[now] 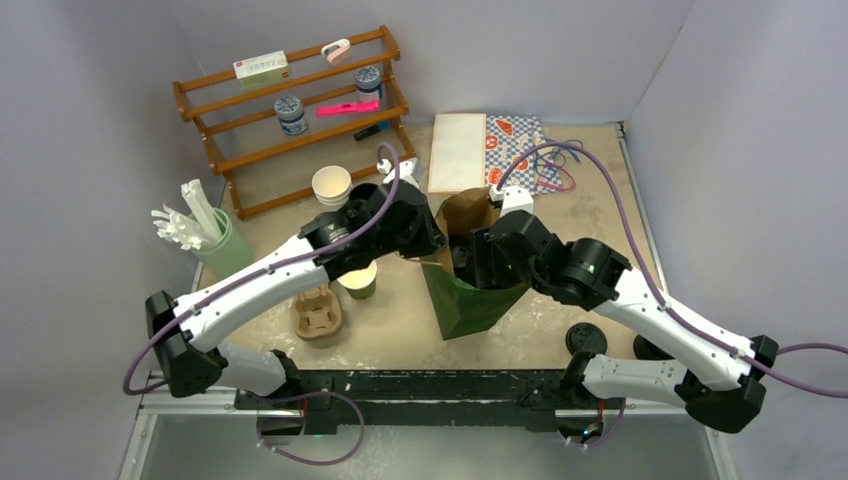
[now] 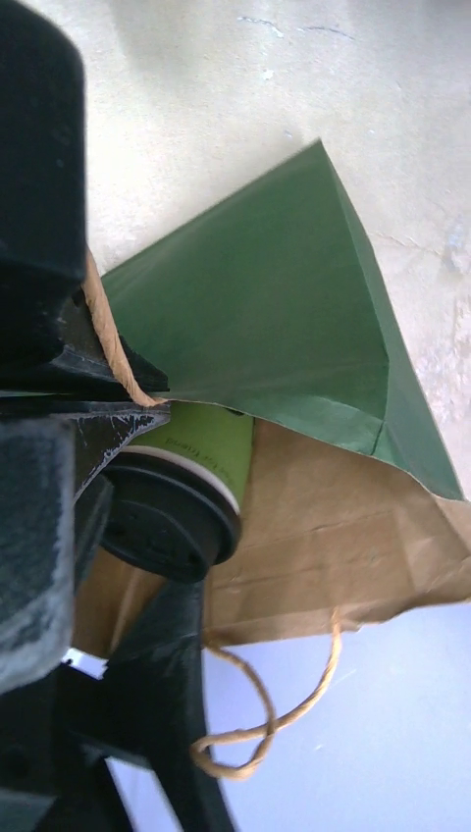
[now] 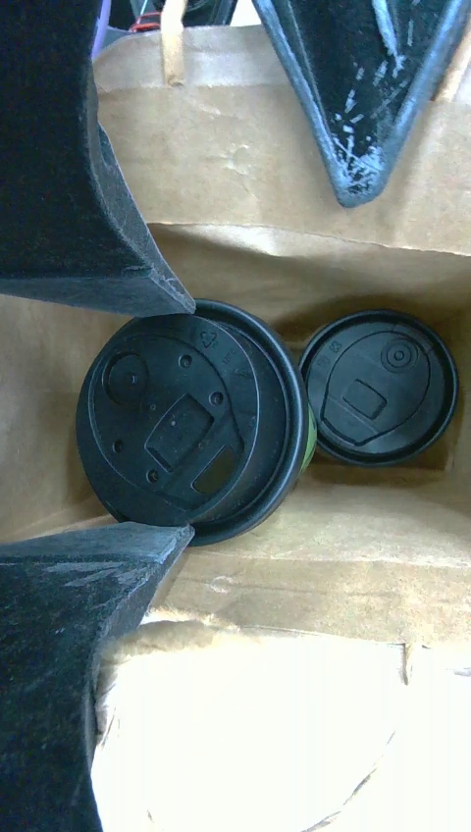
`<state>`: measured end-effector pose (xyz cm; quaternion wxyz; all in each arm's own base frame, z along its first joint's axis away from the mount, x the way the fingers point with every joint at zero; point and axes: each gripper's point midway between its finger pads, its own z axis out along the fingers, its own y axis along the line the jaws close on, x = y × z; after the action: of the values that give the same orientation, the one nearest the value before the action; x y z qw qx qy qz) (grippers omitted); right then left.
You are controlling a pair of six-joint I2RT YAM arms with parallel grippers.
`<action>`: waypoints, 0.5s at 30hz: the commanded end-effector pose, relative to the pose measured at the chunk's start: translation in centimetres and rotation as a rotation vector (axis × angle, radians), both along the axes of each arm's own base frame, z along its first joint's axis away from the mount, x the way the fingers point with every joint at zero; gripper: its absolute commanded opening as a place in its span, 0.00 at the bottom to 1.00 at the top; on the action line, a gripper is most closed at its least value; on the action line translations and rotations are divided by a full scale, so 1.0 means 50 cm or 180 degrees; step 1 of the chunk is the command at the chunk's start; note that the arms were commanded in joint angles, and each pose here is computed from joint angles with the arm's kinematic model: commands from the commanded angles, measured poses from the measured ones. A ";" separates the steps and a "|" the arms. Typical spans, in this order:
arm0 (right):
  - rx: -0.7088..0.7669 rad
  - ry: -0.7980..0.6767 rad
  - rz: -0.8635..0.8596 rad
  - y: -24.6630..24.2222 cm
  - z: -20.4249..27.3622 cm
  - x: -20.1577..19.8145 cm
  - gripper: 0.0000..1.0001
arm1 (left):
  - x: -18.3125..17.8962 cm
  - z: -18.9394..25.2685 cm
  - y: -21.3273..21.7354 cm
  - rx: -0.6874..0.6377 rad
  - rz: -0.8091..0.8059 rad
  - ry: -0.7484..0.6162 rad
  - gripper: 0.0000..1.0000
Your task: Pack the takeout coffee
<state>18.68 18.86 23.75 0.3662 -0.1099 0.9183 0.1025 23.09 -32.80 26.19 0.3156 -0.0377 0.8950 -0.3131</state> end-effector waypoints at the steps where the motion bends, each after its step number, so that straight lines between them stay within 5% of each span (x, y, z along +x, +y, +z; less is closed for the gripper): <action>1: 0.0118 -0.0370 0.0199 0.019 0.025 0.024 0.00 | 0.014 0.117 -0.010 -0.0444 -0.0147 -0.0811 0.00; 9: 0.0188 -0.0721 0.0364 0.041 0.084 0.052 0.00 | 0.039 0.192 -0.012 -0.0570 -0.0163 -0.1367 0.00; 15: 0.0157 -0.0713 0.0376 0.021 0.054 0.039 0.00 | 0.042 0.158 -0.009 -0.0590 -0.0180 -0.1531 0.00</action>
<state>20.69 20.57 26.03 0.4406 -0.1617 0.8732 0.1314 24.87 -33.43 31.97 0.4564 0.0270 0.8058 -0.3764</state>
